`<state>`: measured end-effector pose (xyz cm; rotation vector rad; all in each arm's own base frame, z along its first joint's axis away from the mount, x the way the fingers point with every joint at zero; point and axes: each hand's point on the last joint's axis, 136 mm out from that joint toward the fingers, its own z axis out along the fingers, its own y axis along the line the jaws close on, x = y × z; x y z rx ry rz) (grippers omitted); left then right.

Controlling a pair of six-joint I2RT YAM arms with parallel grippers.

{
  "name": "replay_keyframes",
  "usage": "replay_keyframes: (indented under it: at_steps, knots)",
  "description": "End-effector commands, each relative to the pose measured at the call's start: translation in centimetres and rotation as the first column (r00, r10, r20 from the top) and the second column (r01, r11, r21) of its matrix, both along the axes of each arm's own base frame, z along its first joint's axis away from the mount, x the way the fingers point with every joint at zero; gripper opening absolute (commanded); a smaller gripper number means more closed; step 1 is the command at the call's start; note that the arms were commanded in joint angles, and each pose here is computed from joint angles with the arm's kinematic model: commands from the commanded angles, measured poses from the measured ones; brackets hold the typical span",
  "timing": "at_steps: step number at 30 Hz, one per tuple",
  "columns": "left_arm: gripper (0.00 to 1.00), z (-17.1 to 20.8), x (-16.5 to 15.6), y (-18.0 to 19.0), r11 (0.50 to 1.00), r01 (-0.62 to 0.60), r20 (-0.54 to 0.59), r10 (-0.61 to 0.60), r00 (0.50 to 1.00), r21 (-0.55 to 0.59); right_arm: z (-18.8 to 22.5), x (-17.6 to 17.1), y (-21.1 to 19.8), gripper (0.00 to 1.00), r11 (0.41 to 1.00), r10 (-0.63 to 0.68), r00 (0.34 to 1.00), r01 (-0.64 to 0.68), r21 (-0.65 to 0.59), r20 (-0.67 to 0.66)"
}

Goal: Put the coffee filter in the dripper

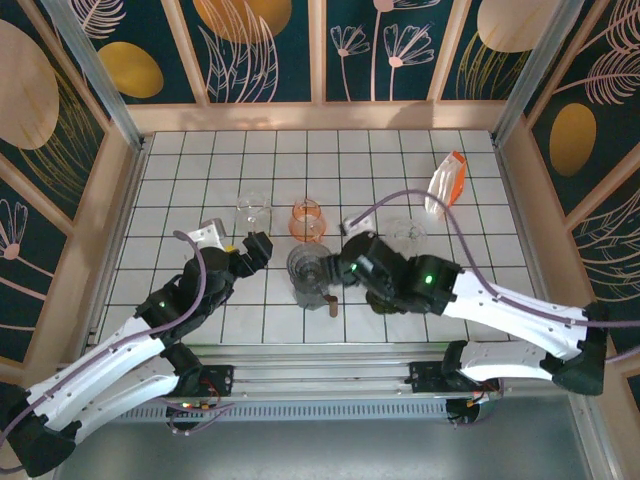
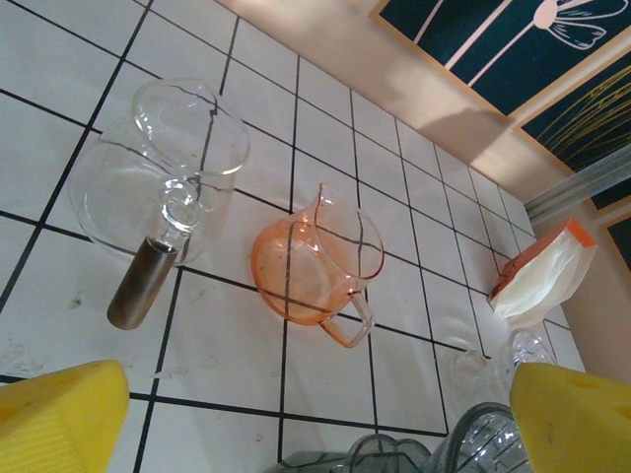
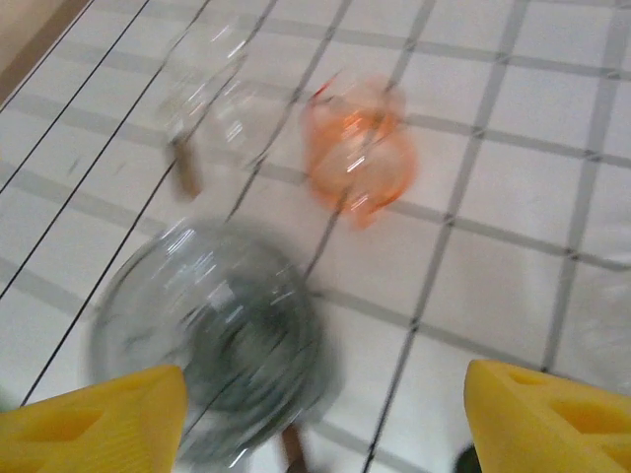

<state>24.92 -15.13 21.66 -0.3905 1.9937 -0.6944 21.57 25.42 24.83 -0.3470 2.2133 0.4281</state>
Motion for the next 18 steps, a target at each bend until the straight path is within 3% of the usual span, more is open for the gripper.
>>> replay_keyframes:
  at_steps: [1,6,11,15,18]
  knots:
    - [0.99,0.4,0.0,0.4,0.999,-0.025,0.020,0.026,0.999,-0.029,2.7,5.1,-4.8,0.74,0.970,-0.228,0.971,0.219,0.105,0.079]
    - [0.99,0.2,-0.1,0.3,0.999,-0.019,0.015,0.019,1.000,-0.032,1.8,11.8,-15.1,0.74,0.831,-0.550,0.829,0.532,0.160,0.101]
    - [0.99,0.3,-0.2,0.0,0.999,-0.002,0.018,0.003,1.000,-0.034,-2.0,16.0,-24.2,0.71,0.656,-0.744,0.668,0.731,0.188,0.000]
    - [0.99,-0.1,-0.2,-0.3,0.999,0.014,0.016,-0.014,1.000,-0.038,-4.8,18.2,-28.1,0.64,0.590,-0.789,0.609,0.788,0.177,-0.079]
    - [0.99,-0.4,-0.2,-0.6,0.999,0.024,0.013,-0.024,1.000,-0.035,-6.5,19.7,-29.7,0.62,0.575,-0.802,0.588,0.807,0.134,-0.101]
